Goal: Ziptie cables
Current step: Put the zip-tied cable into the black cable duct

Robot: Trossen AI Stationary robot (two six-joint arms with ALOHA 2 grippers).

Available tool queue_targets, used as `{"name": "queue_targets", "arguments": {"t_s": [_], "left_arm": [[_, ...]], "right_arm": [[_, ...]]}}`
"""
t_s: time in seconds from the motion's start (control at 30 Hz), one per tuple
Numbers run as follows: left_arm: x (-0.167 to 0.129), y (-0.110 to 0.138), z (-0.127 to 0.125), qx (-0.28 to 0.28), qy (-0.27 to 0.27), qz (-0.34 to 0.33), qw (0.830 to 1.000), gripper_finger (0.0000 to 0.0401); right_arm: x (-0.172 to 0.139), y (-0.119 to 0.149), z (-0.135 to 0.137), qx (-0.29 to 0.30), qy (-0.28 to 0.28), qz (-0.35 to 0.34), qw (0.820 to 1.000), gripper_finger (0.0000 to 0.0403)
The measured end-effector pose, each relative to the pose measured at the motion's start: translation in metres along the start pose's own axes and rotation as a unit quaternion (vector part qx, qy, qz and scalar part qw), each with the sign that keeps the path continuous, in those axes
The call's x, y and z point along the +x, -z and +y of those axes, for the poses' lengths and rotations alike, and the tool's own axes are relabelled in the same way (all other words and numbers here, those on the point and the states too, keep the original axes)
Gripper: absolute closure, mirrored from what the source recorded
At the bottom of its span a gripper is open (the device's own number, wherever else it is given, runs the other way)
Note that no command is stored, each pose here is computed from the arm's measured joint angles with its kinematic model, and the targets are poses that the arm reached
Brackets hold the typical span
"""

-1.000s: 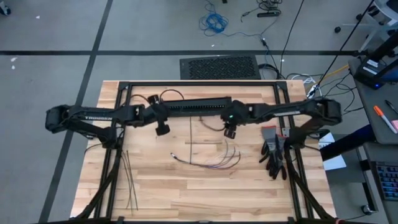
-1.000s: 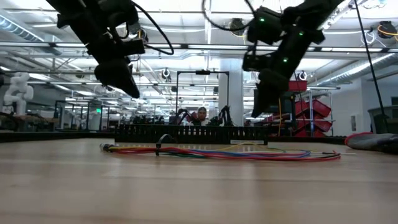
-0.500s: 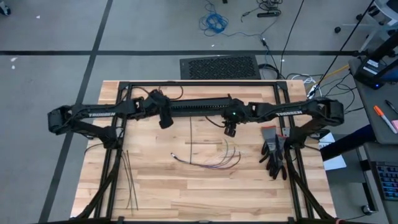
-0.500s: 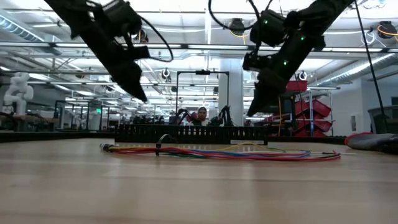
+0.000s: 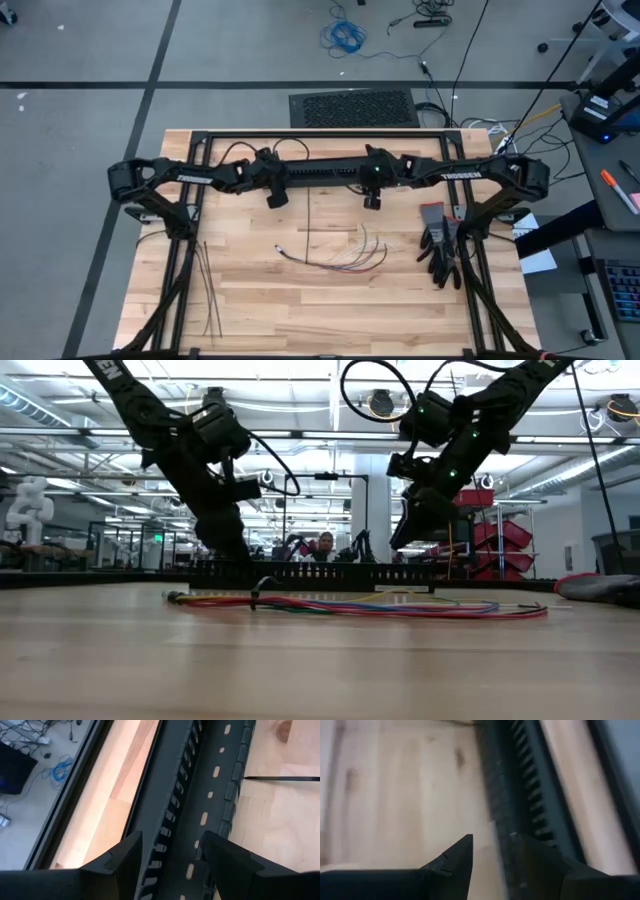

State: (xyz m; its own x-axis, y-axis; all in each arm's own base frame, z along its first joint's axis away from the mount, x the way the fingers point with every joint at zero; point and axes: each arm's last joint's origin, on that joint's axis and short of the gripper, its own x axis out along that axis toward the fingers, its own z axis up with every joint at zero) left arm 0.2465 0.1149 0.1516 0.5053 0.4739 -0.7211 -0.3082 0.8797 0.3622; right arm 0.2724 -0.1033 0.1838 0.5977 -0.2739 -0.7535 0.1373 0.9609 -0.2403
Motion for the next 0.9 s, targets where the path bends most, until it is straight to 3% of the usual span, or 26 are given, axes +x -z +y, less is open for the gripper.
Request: {"name": "queue_targets", "arguments": {"t_s": [0.27, 0.6, 0.77, 0.9], "left_arm": [[-0.004, 0.0, -0.001, 0.002, 0.0, 0.001, 1.0, 0.0192], [-0.005, 0.003, -0.006, -0.016, 0.035, 0.016, 0.999, 0.0192], [-0.008, 0.003, -0.018, -0.024, 0.063, 0.027, 0.997, 0.0192], [-0.011, 0.002, -0.029, -0.032, 0.079, 0.03, 0.996, 0.0192]], "right_arm": [[0.006, 0.015, -0.027, 0.035, 0.026, 0.028, 0.999, 0.0252], [0.022, 0.026, -0.027, 0.098, -0.038, 0.049, 0.993, 0.0255], [0.033, 0.034, -0.019, 0.115, -0.054, 0.092, 0.988, 0.0285], [0.033, 0.034, -0.011, 0.122, -0.065, 0.106, 0.985, 0.0334]]}}
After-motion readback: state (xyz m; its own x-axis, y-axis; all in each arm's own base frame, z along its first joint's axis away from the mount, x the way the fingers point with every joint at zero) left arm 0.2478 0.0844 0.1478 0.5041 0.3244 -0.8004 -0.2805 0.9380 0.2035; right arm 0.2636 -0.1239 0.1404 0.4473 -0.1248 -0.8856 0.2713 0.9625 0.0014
